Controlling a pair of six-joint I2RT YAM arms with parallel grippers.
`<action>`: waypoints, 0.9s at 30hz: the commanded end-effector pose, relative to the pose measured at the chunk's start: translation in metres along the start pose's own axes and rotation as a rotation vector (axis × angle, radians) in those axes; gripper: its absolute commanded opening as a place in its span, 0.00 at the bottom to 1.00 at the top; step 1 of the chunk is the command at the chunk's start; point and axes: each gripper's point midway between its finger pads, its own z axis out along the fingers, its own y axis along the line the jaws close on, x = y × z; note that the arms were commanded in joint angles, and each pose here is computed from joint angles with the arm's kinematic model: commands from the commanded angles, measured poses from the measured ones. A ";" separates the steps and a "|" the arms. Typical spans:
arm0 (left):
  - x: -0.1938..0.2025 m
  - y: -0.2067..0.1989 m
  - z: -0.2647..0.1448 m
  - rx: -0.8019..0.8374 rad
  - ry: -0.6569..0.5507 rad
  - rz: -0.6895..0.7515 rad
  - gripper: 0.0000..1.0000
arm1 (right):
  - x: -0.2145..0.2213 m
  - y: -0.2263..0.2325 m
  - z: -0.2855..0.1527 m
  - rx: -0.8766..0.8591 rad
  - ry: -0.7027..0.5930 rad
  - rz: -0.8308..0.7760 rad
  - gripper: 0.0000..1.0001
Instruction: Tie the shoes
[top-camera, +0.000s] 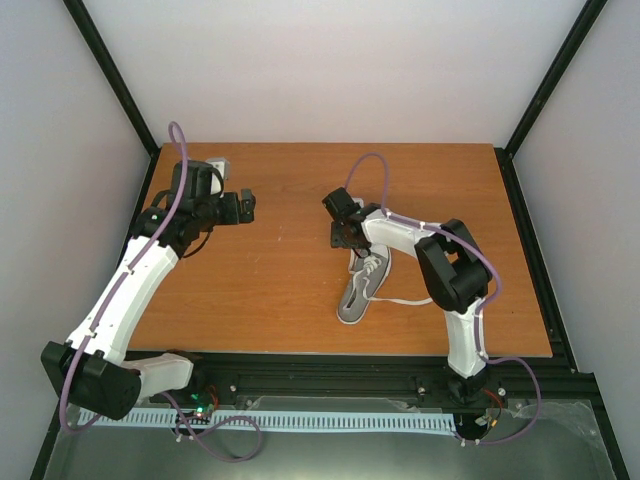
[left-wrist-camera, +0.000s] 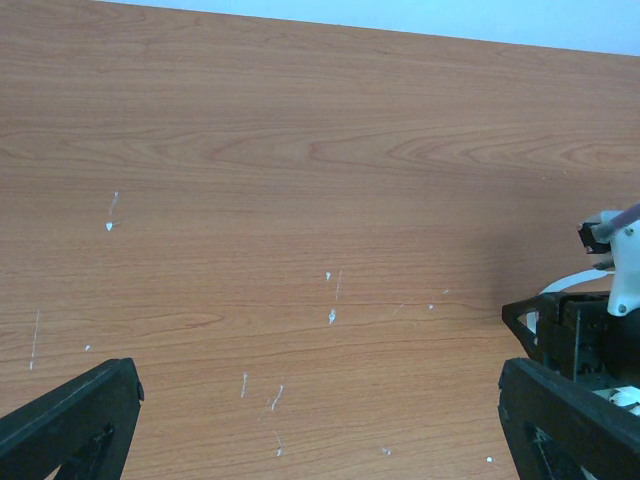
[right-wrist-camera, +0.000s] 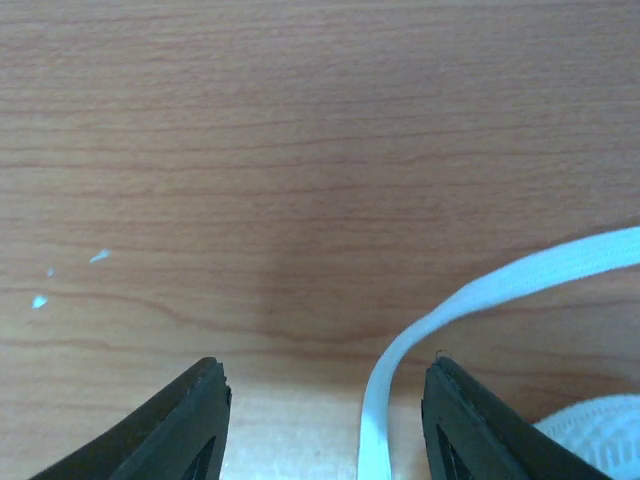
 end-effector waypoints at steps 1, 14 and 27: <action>-0.002 0.005 -0.004 -0.017 -0.009 0.017 1.00 | -0.011 -0.008 0.006 0.068 -0.024 0.008 0.53; 0.002 0.003 -0.001 -0.001 0.004 0.015 1.00 | -0.009 -0.010 0.010 0.092 -0.013 0.046 0.47; 0.005 0.001 -0.001 0.012 0.012 0.014 1.00 | 0.013 -0.016 0.019 0.099 0.072 0.043 0.42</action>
